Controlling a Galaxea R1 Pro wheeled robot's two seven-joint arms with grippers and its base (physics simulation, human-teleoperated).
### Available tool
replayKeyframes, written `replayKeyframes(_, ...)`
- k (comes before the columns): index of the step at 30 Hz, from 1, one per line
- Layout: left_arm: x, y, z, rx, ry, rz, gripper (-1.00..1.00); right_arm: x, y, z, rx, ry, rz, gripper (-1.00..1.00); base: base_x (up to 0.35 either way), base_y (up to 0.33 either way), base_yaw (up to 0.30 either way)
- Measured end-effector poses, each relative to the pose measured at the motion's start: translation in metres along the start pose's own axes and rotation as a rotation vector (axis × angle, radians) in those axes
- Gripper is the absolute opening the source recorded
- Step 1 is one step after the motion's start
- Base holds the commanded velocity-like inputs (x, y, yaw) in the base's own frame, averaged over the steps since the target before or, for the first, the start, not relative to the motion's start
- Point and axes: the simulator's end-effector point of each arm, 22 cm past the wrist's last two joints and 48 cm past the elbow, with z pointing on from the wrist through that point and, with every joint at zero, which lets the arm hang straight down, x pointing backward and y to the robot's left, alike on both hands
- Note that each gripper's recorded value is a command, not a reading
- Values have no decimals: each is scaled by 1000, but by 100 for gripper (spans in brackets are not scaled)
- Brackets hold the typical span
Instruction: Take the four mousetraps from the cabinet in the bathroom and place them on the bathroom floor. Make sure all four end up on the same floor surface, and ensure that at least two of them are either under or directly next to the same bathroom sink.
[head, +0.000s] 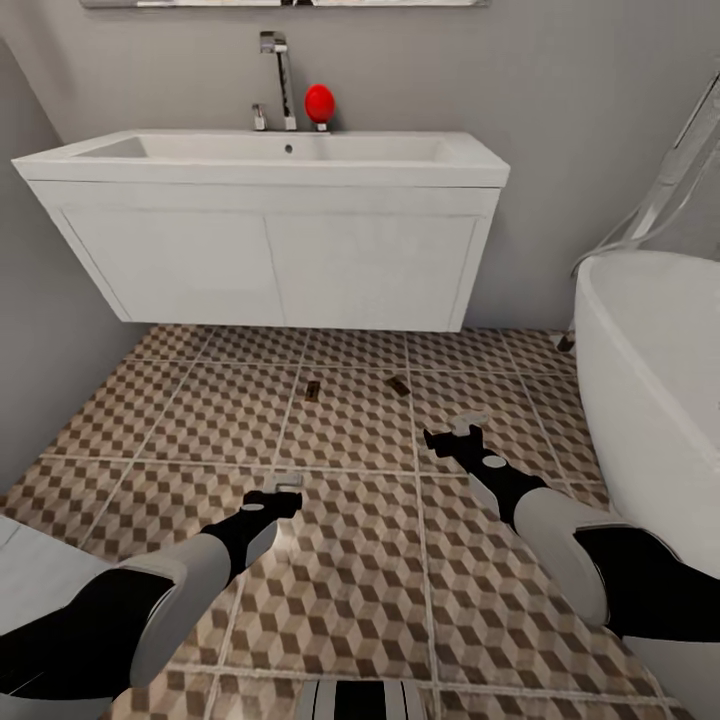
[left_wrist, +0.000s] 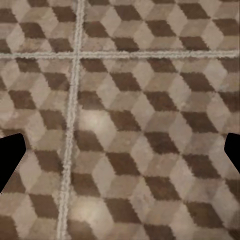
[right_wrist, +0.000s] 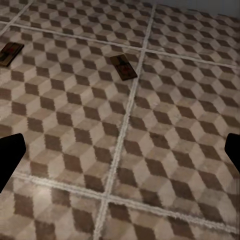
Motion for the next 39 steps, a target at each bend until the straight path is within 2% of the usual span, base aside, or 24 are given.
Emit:
replayKeyframes(9,-2,7,-18,-10,-14,1,100,-13,0,-18,4,-22,-3,100,0,0,0)
replayKeyframes(14,7,10,-28,-12,0,1,100,-5,3,-29,0,-6,0,100,0,0,0)
replayKeyframes(21,15,17,-42,-20,21,3,100,-16,4,-41,-2,-27,-1,100,0,0,0)
replayKeyframes(24,29,20,-49,-23,44,5,100,5,8,-51,-7,3,2,100,0,0,0)
replayKeyframes(33,40,34,-69,-38,42,4,100,5,5,-69,-3,11,2,100,0,0,0)
replayKeyframes(34,57,41,-73,-46,62,4,100,20,3,-77,0,16,2,100,0,0,0)
replayKeyframes(39,62,44,-85,-47,77,8,100,22,4,-88,-1,26,3,100,0,0,0)
